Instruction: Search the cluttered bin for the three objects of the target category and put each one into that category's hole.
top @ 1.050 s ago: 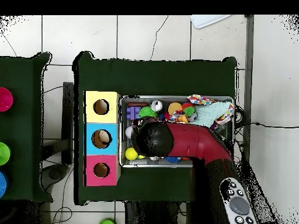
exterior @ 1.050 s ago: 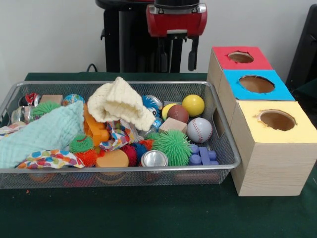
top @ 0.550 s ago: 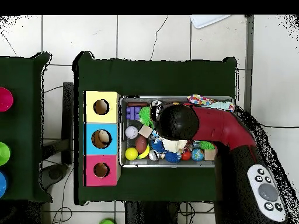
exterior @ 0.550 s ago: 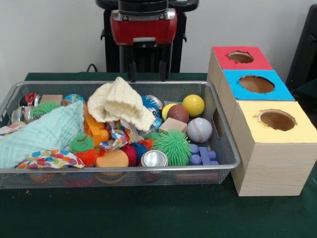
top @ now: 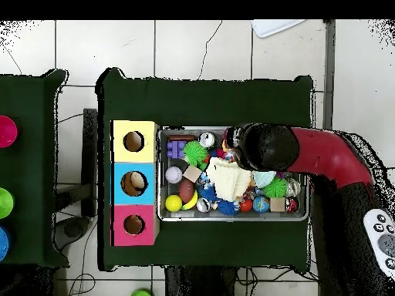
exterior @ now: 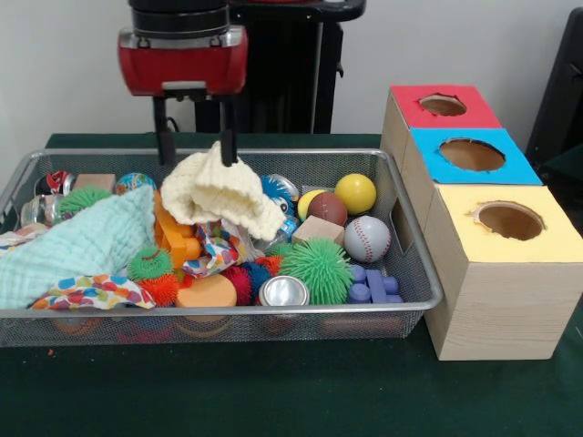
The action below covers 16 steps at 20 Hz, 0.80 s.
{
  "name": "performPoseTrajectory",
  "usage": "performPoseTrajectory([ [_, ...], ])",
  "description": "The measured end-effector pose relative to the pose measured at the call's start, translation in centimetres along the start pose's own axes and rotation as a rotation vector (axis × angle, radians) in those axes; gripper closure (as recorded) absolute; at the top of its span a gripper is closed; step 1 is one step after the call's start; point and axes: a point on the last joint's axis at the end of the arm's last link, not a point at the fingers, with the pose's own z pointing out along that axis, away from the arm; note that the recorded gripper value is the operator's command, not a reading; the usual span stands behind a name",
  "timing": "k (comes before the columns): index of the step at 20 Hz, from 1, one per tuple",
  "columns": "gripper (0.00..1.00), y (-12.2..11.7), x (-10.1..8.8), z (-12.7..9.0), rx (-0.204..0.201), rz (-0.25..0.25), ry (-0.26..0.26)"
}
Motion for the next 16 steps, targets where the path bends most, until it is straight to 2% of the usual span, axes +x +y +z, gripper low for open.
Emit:
performPoseTrajectory([
  [5, 0.00, -2.3, -1.0, 0.4, 0.026, -0.029, -0.022],
  [7, 0.00, -3.1, -1.5, 0.7, 0.043, -0.058, -0.034],
  [16, 0.00, -4.6, -3.0, 1.5, 0.114, -0.119, -0.064],
])
